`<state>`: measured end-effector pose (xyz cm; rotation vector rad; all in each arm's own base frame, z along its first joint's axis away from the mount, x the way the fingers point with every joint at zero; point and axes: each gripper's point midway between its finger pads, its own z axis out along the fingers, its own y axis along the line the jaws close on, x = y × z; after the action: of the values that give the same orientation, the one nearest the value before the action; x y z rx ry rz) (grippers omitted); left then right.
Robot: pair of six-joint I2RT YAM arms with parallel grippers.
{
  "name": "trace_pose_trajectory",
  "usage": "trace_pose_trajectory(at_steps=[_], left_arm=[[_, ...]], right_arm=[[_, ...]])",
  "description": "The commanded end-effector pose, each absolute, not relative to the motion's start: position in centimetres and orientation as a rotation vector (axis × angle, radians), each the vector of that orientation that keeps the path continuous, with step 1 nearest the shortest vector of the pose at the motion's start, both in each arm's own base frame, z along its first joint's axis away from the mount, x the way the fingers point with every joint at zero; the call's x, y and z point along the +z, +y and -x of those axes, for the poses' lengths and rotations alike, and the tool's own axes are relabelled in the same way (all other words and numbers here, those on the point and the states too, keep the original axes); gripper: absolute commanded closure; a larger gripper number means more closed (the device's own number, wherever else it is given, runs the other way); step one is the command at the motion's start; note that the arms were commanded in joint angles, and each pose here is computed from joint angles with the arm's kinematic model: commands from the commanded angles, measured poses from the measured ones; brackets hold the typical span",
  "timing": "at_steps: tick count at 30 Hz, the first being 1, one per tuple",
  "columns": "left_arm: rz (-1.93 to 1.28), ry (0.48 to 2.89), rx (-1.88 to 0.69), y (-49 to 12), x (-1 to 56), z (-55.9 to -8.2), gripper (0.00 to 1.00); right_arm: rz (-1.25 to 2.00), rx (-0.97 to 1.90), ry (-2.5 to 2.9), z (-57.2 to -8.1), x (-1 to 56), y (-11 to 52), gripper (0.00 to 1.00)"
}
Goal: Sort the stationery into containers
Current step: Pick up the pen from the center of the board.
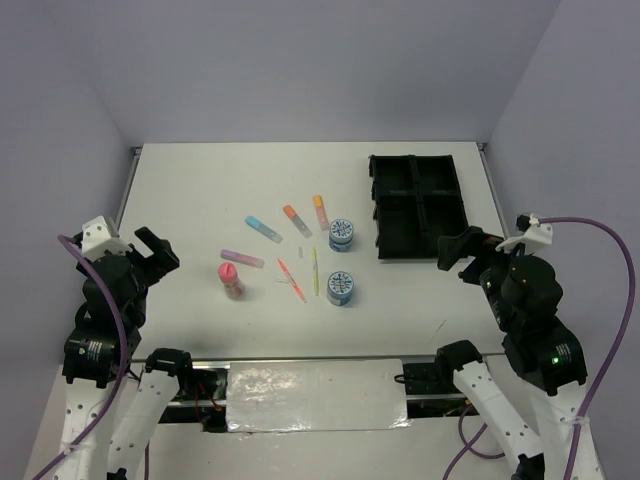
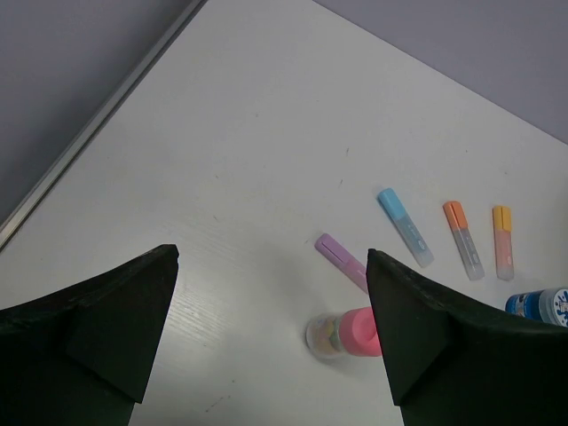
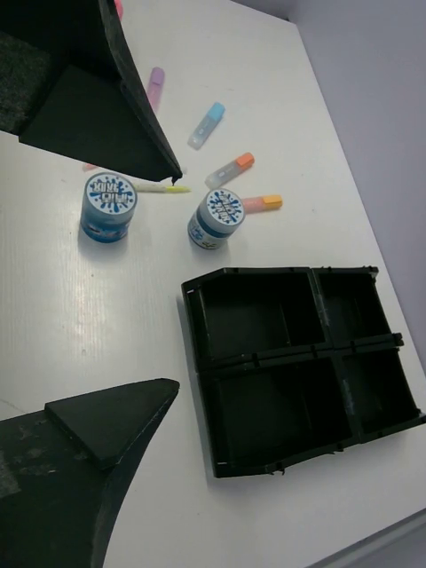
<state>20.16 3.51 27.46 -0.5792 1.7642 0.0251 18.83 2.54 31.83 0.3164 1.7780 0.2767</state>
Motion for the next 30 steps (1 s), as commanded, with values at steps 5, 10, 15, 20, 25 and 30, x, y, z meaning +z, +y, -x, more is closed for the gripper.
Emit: trace_pose_trajectory(at_steps=[5, 10, 15, 20, 25, 30], left_arm=[[0.600, 1.723, 0.004, 3.5, 28.3, -20.5, 0.01], [0.594, 1.726, 0.001, 3.5, 28.3, -20.6, 0.01], [0.610, 1.717, 0.009, 3.7, 28.3, -20.5, 0.01], [0.618, 1.724, 0.018, 3.9, 28.1, -20.5, 0.01], [0.619, 1.723, 0.022, 4.0, 28.1, -20.5, 0.01], [0.606, 1.737, 0.015, 3.7, 27.9, -20.7, 0.01]], right_arm=[[-0.266, 0.345, 1.738, -18.9, 33.7, 3.7, 0.00], [-0.035, 0.630, 1.665, -18.3, 36.3, 9.1, 0.00], [-0.054, 0.741, 1.781, -20.9, 35.5, 11.8, 0.00], [0.033, 0.631, 1.998, -23.9, 31.1, 18.5, 0.00], [0.111, 0.429, 2.141, -27.0, 27.2, 23.9, 0.02], [0.238, 0.297, 2.324, -29.2, 20.3, 28.9, 0.16]])
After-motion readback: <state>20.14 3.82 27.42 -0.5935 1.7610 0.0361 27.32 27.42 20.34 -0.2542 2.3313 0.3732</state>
